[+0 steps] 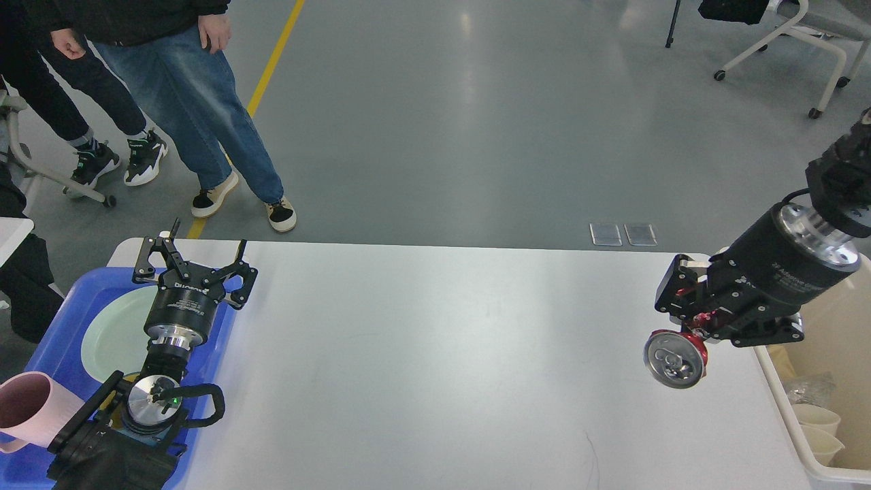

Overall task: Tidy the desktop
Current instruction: 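Grasp the red can with the right gripper and lift it, then carry the red can into the bin and release it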

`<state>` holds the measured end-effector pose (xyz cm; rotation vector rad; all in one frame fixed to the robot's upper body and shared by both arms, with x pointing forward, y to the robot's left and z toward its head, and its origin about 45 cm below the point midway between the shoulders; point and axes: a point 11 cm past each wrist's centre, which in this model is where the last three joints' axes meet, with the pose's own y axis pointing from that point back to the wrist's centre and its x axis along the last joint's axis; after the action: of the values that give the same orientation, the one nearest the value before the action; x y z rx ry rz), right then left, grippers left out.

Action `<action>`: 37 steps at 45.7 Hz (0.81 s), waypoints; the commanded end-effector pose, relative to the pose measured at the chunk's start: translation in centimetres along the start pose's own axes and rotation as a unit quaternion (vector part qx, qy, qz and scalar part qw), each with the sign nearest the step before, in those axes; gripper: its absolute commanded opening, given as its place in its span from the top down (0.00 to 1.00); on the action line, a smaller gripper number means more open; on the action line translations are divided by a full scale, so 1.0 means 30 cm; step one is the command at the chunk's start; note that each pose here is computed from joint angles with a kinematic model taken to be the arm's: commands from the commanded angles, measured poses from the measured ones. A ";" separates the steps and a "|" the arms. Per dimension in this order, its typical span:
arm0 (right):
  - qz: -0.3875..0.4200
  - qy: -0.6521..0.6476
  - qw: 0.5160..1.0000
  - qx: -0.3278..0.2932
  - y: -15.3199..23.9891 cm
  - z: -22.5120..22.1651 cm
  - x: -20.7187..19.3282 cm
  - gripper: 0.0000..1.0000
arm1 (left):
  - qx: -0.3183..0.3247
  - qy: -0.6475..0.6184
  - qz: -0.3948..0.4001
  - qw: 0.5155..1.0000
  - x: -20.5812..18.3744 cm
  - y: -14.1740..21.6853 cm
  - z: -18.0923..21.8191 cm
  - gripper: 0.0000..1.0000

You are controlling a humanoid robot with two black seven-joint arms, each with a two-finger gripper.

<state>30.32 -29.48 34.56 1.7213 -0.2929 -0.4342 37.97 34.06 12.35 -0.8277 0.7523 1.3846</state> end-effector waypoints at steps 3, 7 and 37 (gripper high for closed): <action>0.005 -0.004 1.000 -0.007 0.009 0.013 0.003 1.00 | 0.000 0.000 0.000 1.000 0.000 0.000 0.000 0.04; 0.006 -0.010 1.000 -0.014 -0.004 0.030 0.010 1.00 | 0.001 0.000 0.000 1.000 0.000 0.000 -0.001 0.04; 0.176 -0.201 0.959 -0.094 -0.133 0.527 0.325 1.00 | 0.000 0.001 0.000 1.000 0.000 0.000 0.000 0.04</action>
<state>31.73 -42.27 29.11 1.4345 -0.7058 -0.5154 37.96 34.04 12.34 -0.8278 0.7530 1.3842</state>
